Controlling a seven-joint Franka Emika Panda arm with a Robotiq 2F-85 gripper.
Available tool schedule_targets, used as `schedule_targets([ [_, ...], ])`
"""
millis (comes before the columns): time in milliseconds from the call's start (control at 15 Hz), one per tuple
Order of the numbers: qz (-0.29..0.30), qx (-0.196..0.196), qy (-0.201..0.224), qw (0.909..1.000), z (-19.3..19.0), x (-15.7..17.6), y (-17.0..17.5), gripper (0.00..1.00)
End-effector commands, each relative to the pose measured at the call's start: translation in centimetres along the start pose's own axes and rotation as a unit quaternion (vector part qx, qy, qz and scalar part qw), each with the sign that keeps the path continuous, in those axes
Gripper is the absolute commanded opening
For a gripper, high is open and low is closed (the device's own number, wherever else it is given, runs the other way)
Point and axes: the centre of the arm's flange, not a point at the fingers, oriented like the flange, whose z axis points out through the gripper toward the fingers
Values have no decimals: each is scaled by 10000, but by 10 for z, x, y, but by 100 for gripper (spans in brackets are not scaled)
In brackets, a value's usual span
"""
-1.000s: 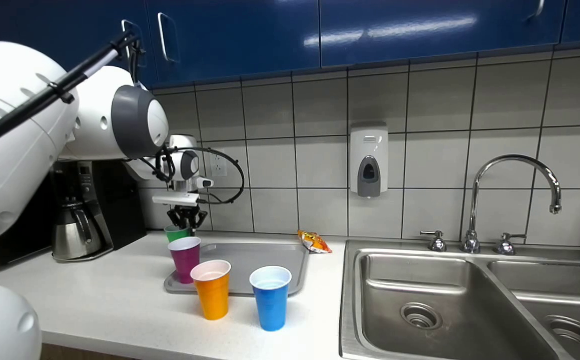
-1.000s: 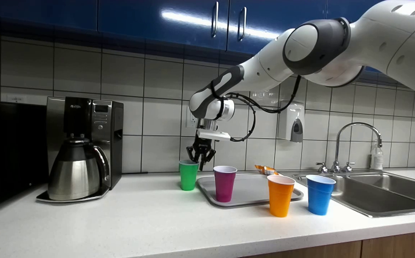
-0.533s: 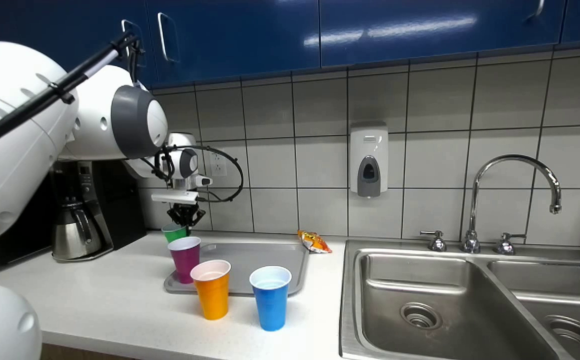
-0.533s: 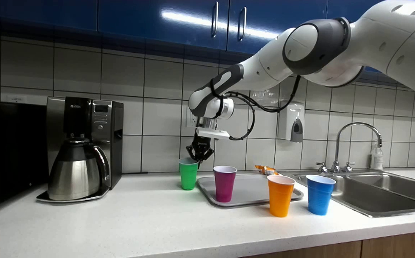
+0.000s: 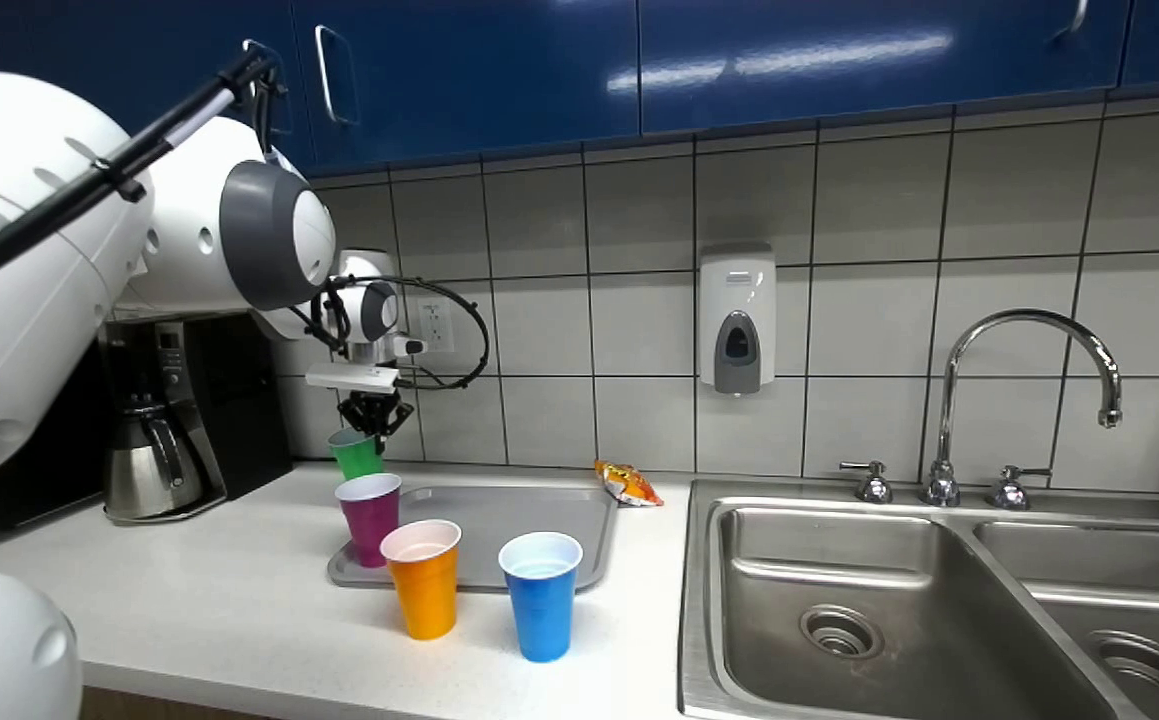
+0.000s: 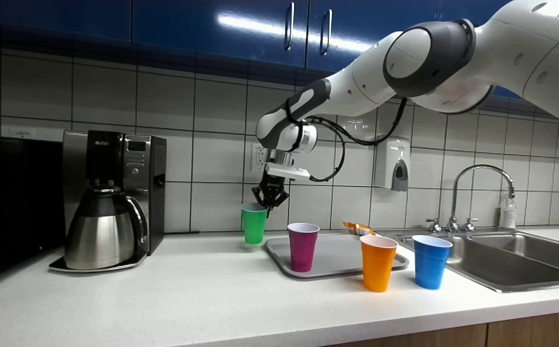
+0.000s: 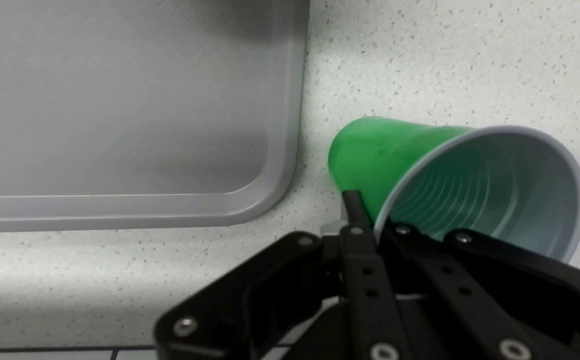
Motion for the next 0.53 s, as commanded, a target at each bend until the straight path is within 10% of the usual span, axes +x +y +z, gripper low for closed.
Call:
schedule_targets([
  [0, 91, -146, 13, 9999, -24, -12, 16, 1],
  [467, 474, -363, -17, 9982, -25, -6, 64, 1],
])
